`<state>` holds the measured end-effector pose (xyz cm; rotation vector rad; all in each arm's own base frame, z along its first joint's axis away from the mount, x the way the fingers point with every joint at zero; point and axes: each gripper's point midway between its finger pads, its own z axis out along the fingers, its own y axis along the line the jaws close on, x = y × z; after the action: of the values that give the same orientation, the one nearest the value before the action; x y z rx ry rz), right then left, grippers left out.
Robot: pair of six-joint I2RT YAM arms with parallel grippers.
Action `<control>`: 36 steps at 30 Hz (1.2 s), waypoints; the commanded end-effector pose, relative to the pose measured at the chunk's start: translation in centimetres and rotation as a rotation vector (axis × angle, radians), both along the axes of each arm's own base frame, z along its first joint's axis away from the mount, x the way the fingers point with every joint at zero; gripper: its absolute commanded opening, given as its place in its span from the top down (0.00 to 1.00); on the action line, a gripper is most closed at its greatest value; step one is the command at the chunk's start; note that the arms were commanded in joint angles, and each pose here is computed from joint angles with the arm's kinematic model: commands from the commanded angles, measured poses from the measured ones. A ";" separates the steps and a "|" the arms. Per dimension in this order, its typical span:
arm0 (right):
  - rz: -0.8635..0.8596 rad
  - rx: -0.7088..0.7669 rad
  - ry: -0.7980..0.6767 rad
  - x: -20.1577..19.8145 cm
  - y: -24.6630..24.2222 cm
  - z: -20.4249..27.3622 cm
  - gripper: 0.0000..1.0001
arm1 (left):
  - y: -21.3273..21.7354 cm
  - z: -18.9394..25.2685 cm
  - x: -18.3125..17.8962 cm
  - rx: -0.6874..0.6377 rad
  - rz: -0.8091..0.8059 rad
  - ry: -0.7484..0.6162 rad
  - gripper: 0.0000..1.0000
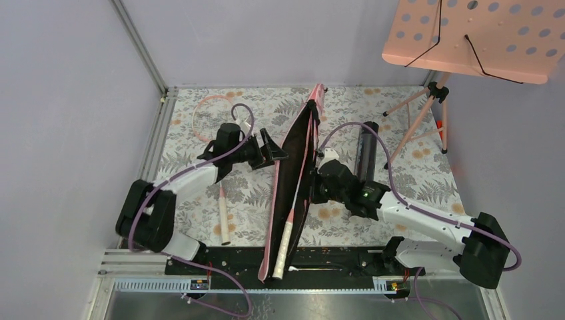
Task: Pack up the badminton gear
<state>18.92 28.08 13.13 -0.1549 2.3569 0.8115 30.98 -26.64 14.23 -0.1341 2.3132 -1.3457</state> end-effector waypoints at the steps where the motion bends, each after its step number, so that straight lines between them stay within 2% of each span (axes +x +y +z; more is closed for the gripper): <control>1: 0.002 -0.114 -0.026 0.0 -1.8 0.4 1.00 | 1.8 1.7 -1.3 0.162 0.016 -0.199 0.02; 4: 0.024 -0.095 -0.012 -0.3 -1.3 -0.3 1.00 | 1.9 0.2 -4.1 0.249 -0.004 -0.214 0.01; 9: 0.037 -0.084 -0.015 -0.4 -1.1 -0.7 1.00 | 1.3 -3.6 -10.6 0.272 -0.056 -0.140 0.01; 12: 0.046 -0.088 -0.030 -0.4 -1.1 -0.6 1.00 | 2.0 -5.1 -13.0 0.279 -0.019 -0.112 0.01; 16: 0.069 -0.147 -0.063 0.2 -1.4 0.0 1.00 | 2.7 -4.6 -14.1 0.255 0.002 -0.133 0.01; 19: 0.061 -0.253 -0.136 1.9 -2.1 2.2 1.00 | 3.8 -2.5 -13.2 0.268 0.067 -0.199 0.01; 23: 0.109 -0.394 -0.169 3.1 -2.7 3.2 1.00 | 9.8 -2.3 -10.7 0.494 0.353 -0.202 0.01; 27: 0.165 -0.414 -0.160 2.6 -2.6 1.8 1.00 | 15.5 -3.0 -9.3 0.670 0.619 -0.141 0.01; 29: 0.218 -0.445 -0.161 2.2 -2.9 1.1 1.00 | 16.8 -3.8 -8.6 0.686 0.655 -0.098 0.01; 32: 0.182 -0.501 -0.194 2.8 -4.2 1.2 1.00 | 17.8 -4.9 -7.0 0.669 0.660 -0.075 0.01; 36: 0.219 -0.453 -0.216 2.4 -3.6 1.1 1.00 | 19.8 -5.3 -4.3 0.679 0.698 -0.051 0.01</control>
<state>20.84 24.59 13.21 -0.6081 2.3930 0.3245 24.04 -8.05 8.43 -0.6078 2.2557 -0.2157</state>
